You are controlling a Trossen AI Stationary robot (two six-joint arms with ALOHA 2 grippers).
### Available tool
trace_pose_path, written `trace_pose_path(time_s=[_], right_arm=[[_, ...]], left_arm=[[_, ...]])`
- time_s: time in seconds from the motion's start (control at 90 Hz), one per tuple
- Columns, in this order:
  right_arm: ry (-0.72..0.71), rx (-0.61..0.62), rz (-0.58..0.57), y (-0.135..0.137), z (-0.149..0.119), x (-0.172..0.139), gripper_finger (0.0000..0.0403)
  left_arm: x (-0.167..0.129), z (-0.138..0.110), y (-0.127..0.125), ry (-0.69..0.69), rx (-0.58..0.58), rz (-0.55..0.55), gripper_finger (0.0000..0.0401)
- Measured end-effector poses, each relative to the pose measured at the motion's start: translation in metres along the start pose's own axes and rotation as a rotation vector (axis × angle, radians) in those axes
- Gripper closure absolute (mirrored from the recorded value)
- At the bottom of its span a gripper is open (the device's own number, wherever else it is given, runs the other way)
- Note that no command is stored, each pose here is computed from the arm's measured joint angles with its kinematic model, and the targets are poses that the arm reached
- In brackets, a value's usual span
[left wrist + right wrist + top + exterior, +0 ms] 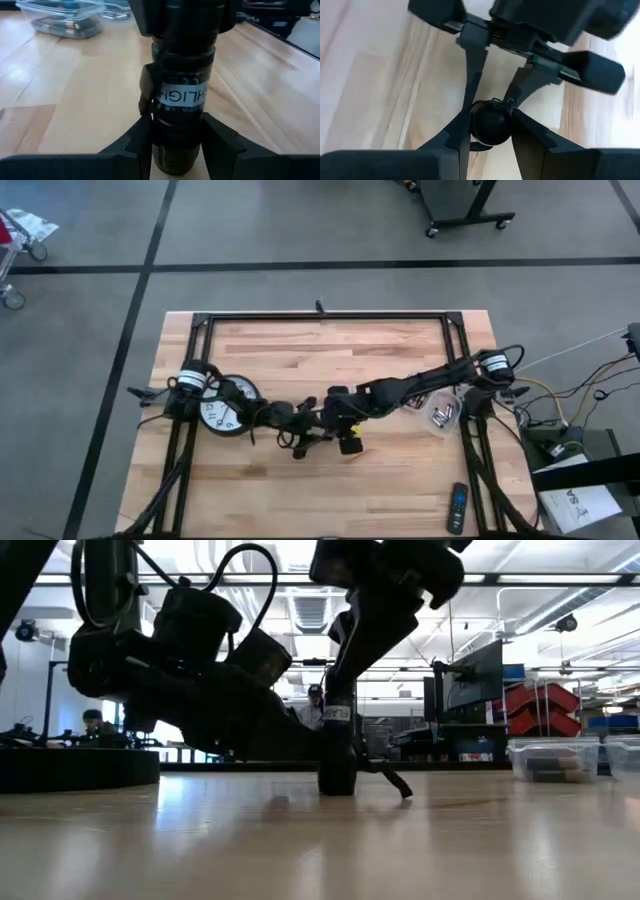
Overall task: Insert battery
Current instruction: Open the black flashlight battery compartment
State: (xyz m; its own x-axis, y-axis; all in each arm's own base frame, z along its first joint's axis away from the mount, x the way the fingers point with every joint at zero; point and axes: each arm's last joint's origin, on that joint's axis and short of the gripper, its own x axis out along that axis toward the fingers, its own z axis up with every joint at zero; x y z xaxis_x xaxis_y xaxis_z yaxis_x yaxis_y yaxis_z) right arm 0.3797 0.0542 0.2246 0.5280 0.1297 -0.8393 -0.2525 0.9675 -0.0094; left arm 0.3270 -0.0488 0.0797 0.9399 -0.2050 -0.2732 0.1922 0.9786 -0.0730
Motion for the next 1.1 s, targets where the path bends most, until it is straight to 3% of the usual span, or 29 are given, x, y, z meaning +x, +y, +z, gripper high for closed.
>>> trace_pose_path(time_s=[0.211, 0.378, 0.6, 0.733, 0.889, 1.1], right_arm=[[-0.008, -0.094, 0.057, 0.002, 0.0, 0.0, 0.0312], [-0.004, -0.044, 0.055, -0.001, 0.0, 0.0, 0.0306], [-0.007, -0.009, 0.032, -0.002, 0.0, 0.0, 0.0313], [-0.002, 0.039, 0.006, -0.002, 0.0, 0.0, 0.0307], [0.001, 0.091, -0.026, -0.003, 0.0, 0.0, 0.0311], [0.0, 0.173, -0.05, -0.004, 0.0, 0.0, 0.0306]], left_arm=[[0.005, 0.004, -0.002, -0.003, 0.021, -0.073, 0.0291], [0.008, 0.007, -0.001, -0.013, 0.02, -0.061, 0.029], [0.004, 0.019, -0.001, -0.075, -0.019, -0.005, 0.015], [0.001, 0.024, -0.002, -0.079, -0.054, -0.006, 0.0113], [-0.001, 0.03, -0.001, -0.076, -0.066, 0.03, 0.0135], [-0.003, 0.021, 0.002, -0.012, -0.1, 0.143, 0.0215]])
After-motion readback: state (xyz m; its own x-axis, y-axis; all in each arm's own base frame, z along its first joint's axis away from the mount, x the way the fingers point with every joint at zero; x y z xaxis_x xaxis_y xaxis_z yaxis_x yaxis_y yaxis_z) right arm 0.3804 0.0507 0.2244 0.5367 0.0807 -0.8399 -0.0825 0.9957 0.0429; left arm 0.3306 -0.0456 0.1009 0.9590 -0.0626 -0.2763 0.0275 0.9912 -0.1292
